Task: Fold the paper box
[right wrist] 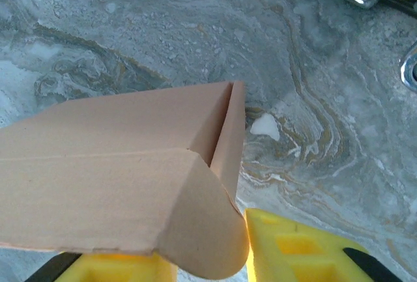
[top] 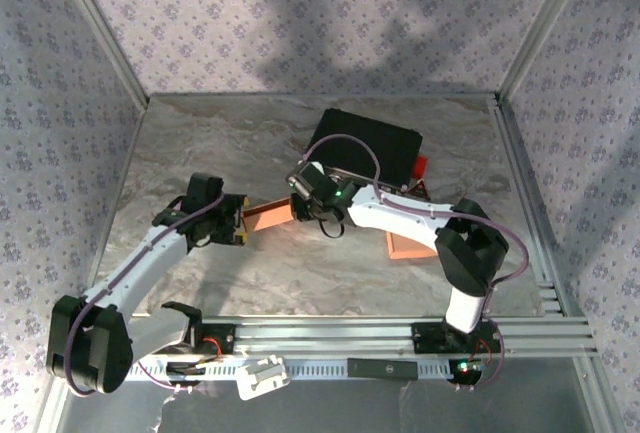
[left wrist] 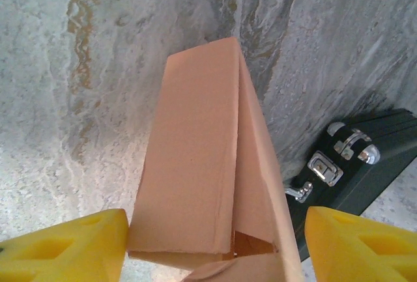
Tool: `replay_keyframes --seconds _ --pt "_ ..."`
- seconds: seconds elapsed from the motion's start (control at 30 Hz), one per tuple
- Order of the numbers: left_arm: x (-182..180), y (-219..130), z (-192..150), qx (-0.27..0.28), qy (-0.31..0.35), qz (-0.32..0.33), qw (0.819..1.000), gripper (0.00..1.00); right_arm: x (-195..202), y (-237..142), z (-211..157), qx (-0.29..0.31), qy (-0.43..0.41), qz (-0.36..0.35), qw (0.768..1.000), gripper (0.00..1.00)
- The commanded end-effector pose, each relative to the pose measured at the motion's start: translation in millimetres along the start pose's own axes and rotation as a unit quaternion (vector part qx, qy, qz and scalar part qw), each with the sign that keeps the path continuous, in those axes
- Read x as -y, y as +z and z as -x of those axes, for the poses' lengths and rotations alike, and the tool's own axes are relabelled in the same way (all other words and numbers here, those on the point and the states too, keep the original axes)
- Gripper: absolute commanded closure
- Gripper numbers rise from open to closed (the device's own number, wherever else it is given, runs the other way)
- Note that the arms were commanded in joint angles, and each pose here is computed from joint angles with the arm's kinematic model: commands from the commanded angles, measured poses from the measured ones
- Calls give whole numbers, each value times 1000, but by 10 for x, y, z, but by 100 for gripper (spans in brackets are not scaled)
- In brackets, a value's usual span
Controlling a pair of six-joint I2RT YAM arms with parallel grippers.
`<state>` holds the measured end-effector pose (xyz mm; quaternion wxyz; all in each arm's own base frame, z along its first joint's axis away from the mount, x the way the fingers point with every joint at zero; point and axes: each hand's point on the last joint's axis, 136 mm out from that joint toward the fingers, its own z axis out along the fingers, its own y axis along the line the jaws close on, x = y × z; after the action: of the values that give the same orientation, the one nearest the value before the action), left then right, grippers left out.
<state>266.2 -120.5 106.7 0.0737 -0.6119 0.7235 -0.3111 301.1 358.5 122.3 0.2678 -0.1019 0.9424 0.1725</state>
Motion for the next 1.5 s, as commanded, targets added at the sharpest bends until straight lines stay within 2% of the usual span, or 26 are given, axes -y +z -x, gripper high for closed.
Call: replay_keyframes --seconds 0.0,0.13,0.23,0.4,0.5,0.63,0.67,0.77,0.93,1.03,1.13,1.3,1.47 --pt "216 -30 -66 -23 31 -17 999 36 4 40 -17 -31 0 -4 1000 71" --pt "188 50 -51 -29 37 0 999 49 -24 69 -16 -29 -5 0 1000 72" --pt "162 94 -16 -27 29 4 999 57 -47 20 -37 -14 -15 4 1000 69" --pt "189 114 42 -25 15 4 1000 61 -56 -133 11 8 -13 19 1000 62" --pt "219 105 55 -26 13 3 1000 64 -37 -291 56 30 3 32 999 54" --pt "210 110 64 -26 15 8 1000 67 143 -474 58 63 101 79 990 33" --pt "209 113 64 -26 16 8 999 67 170 -500 56 67 129 99 984 29" --pt "187 130 68 -27 14 11 999 69 249 -472 66 71 263 155 950 20" --pt "200 128 66 -26 16 11 999 70 247 -175 104 42 457 221 861 14" --pt "200 126 64 -27 17 11 999 70 159 -33 297 41 513 264 816 8" --pt "195 122 67 -26 17 11 999 71 2 16 438 41 540 303 784 6" --pt "190 141 69 -27 18 13 999 72 127 -17 403 103 570 302 758 6" --pt "180 145 70 -29 19 14 999 72 188 -163 442 130 552 298 768 6"
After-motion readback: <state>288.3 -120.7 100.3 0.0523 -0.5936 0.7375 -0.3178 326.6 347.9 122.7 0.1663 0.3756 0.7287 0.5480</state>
